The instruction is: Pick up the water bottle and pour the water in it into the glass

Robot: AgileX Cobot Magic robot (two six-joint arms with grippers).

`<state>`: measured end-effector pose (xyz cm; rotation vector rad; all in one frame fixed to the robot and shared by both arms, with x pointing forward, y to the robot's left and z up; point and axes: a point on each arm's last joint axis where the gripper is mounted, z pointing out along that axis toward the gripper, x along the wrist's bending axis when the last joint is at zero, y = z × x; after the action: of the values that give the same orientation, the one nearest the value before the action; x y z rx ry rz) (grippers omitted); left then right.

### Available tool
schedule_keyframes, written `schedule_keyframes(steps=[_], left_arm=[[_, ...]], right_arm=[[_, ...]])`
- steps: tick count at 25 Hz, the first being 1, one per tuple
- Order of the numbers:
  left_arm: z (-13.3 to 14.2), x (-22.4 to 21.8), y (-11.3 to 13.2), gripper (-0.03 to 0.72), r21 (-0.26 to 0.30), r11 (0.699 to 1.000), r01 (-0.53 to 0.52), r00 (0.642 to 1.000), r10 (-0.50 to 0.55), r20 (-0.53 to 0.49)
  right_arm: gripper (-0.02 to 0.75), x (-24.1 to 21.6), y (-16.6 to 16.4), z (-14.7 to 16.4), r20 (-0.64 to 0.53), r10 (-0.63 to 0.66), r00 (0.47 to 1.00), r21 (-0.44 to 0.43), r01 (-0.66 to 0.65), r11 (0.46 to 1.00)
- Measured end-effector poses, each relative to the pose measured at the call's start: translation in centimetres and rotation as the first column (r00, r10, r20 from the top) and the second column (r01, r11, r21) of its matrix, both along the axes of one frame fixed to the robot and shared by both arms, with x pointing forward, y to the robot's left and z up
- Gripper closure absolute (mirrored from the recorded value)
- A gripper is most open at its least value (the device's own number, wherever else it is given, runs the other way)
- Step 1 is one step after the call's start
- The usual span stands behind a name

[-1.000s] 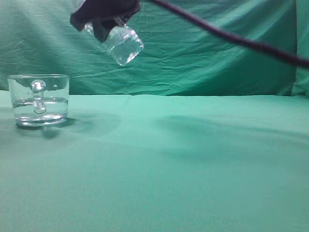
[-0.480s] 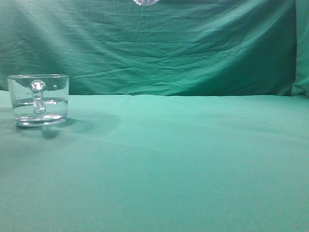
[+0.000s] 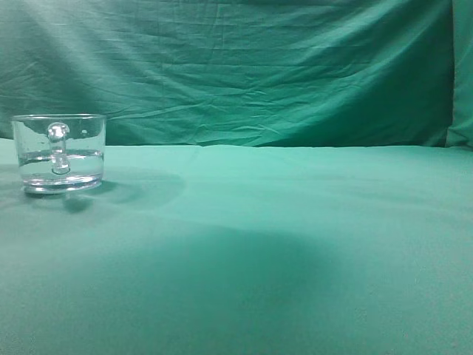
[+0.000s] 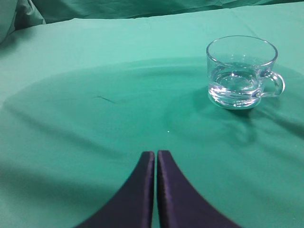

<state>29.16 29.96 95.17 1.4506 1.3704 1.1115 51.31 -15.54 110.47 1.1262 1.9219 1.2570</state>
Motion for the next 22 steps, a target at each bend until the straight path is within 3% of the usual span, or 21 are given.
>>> schedule_keyframes(steps=[12, 17, 22], left_arm=[[0.0, 0.0, 0.0, 0.688, 0.000, 1.000, 0.000, 1.000, 0.000, 0.000], [0.0, 0.0, 0.0, 0.688, 0.000, 1.000, 0.000, 1.000, 0.000, 0.000], [0.0, 0.0, 0.0, 0.688, 0.000, 1.000, 0.000, 1.000, 0.000, 0.000]], right_arm=[[0.453, -1.6, -7.3, -7.0, -0.033, -0.284, 0.958, 0.120, 0.286, 0.951], [0.453, -0.6, -7.4, -10.0, -0.062, -0.301, 0.952, 0.110, 0.306, 0.946], [0.453, 1.1, -6.5, -12.5, -0.051, -0.261, 0.964, 0.158, 0.266, 0.951]])
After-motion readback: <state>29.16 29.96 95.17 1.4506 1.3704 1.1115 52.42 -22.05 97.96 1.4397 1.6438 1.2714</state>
